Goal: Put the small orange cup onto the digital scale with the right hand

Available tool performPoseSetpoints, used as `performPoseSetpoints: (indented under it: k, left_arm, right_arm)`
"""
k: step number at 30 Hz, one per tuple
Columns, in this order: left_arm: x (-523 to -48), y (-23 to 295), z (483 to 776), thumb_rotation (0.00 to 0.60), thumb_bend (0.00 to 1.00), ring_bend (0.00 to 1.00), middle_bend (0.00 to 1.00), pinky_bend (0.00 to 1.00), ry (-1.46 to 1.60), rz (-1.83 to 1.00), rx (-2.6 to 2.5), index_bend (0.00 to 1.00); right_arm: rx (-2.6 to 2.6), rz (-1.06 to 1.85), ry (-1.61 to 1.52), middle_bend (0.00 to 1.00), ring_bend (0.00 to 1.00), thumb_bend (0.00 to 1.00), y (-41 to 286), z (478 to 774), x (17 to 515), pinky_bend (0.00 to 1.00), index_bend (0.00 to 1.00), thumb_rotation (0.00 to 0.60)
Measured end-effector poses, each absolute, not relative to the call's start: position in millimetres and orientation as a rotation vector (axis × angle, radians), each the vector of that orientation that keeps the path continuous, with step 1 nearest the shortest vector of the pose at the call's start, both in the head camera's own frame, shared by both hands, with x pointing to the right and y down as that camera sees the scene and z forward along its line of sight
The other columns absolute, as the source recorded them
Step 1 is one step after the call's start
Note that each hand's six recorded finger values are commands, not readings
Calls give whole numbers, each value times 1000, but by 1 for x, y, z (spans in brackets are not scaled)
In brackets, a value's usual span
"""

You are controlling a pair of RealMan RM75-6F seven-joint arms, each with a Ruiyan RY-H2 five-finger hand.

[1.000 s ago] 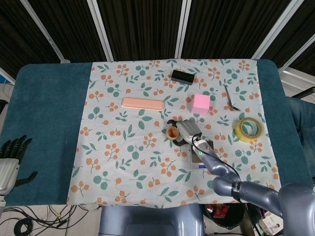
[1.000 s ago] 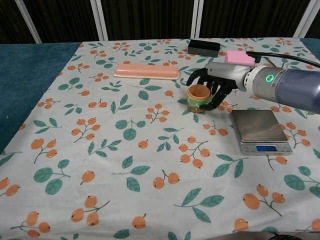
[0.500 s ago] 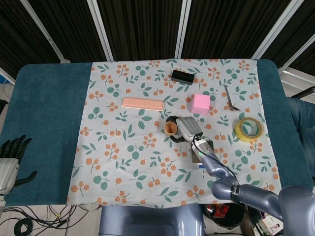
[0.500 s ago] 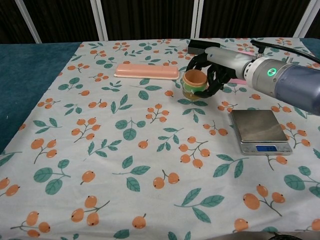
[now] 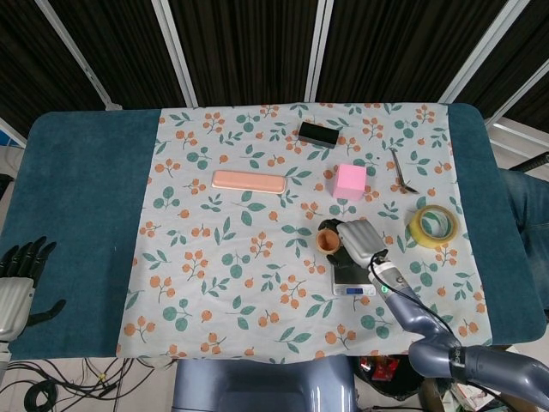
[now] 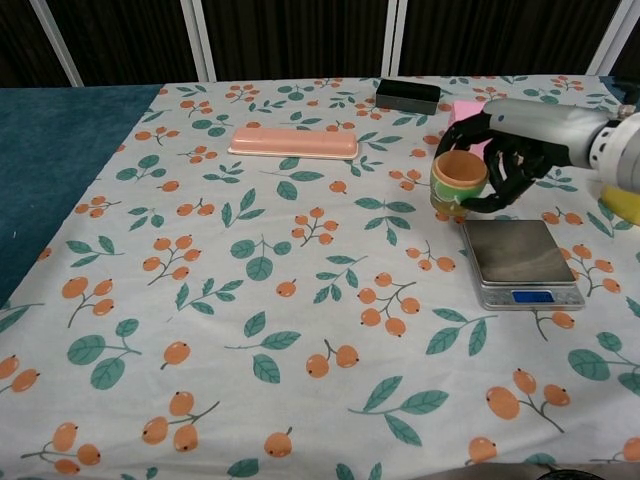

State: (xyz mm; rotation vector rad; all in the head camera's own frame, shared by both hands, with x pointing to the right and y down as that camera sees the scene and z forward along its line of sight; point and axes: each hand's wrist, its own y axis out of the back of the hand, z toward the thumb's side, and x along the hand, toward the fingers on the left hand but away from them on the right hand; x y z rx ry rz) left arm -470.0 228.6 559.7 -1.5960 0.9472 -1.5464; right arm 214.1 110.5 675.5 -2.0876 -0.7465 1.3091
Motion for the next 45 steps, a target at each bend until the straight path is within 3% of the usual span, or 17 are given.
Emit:
performPoseSetpoints:
  k: [12, 18, 23, 28, 31, 45]
  left_arm:
    - [-471, 228, 560, 600, 184, 0, 0, 0, 942, -1548, -1596, 0]
    - [-470, 228, 560, 600, 184, 0, 0, 0, 944, -1549, -1594, 0]
    - [-471, 228, 560, 600, 185, 0, 0, 0, 943, -1549, -1594, 0]
    - [-471, 228, 560, 600, 185, 0, 0, 0, 944, -1550, -1593, 0]
    - [-471, 228, 560, 600, 185, 0, 0, 0, 942, -1551, -1592, 0]
    - [-471, 228, 560, 600, 185, 0, 0, 0, 944, -1554, -1589, 0]
  right_arm:
    - [-2083, 1386, -705, 527, 567, 470, 133, 679, 237, 613, 518, 600]
    - [-2081, 1424, -688, 492, 508, 406, 138, 685, 245, 612, 437, 600]
    - [-2097, 1449, -686, 351, 390, 315, 141, 688, 250, 524, 215, 600]
    - [-2106, 1476, -661, 87, 192, 281, 144, 690, 254, 390, 92, 600]
    - [-2118, 1494, -631, 9, 164, 265, 146, 690, 255, 371, 27, 600]
    - [-2061, 1489, -661, 0, 114, 262, 132, 665, 269, 267, 5, 600]
